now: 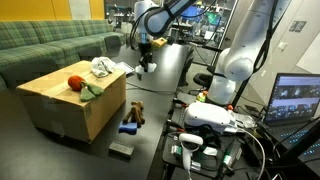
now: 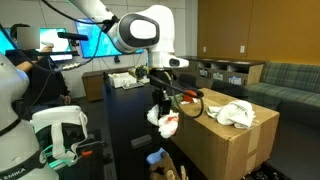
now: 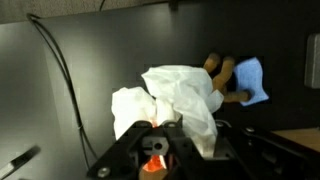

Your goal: Remove the toy moose from the top of the brown box, place the white towel on top of the box, remove the white object from the top of the box, place the blue sponge on the box, remove the radish from the top of the box, put the eraser on the box

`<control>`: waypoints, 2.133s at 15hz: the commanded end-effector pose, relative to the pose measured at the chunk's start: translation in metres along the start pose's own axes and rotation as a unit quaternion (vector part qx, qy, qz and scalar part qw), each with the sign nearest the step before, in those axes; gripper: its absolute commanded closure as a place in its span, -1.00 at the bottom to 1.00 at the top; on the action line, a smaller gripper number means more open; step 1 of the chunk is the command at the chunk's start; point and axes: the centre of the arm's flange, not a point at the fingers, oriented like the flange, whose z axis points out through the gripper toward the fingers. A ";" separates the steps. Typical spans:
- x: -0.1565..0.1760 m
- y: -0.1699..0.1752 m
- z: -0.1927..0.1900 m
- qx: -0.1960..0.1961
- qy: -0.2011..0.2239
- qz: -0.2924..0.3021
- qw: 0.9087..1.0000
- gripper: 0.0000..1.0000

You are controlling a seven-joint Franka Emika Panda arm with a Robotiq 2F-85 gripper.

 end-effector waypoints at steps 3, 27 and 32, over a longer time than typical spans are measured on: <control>-0.069 -0.053 0.074 0.019 -0.035 -0.065 0.997 0.90; -0.046 -0.187 0.234 0.141 0.039 -0.018 0.989 0.90; -0.007 -0.155 0.263 0.135 0.043 0.030 0.989 0.90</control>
